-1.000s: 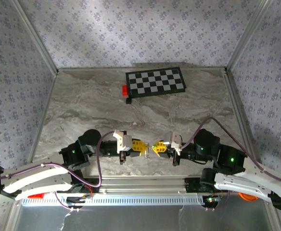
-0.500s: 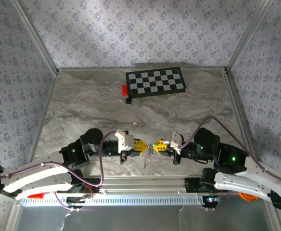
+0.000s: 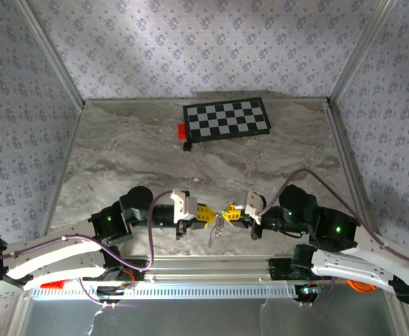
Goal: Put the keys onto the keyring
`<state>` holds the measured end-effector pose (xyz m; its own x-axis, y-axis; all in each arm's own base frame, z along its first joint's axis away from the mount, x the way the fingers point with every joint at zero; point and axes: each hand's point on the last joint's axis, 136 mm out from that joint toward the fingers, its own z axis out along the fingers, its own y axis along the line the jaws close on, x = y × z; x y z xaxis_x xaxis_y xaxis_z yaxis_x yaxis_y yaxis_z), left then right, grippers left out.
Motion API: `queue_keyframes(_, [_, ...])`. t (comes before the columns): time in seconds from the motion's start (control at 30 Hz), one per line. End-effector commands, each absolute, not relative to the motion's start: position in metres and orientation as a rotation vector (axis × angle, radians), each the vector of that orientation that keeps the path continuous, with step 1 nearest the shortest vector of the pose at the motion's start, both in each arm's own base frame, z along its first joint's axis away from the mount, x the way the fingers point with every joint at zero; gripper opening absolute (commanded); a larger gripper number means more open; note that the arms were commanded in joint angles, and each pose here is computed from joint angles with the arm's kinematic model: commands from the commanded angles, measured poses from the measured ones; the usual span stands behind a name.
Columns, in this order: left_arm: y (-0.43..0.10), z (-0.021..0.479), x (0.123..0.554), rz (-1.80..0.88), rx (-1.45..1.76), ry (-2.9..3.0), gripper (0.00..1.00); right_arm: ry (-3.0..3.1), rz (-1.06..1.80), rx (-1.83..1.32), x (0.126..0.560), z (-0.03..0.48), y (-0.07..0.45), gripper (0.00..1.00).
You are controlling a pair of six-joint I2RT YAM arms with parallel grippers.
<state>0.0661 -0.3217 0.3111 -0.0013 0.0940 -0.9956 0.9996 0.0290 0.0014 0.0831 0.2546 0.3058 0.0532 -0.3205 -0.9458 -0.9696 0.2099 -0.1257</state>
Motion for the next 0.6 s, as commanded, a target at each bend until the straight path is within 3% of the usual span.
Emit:
queue_keyframes(0.0, [-0.318,0.339,0.055,-1.217,1.232,1.195,0.0,1.398,0.819,-1.289,0.078,0.327,0.25,0.0])
queue_keyframes(0.57, [-0.314,0.339,0.057,-1.201,1.216,1.205,0.0,1.415,0.779,-1.37,0.071,0.316,0.248,0.0])
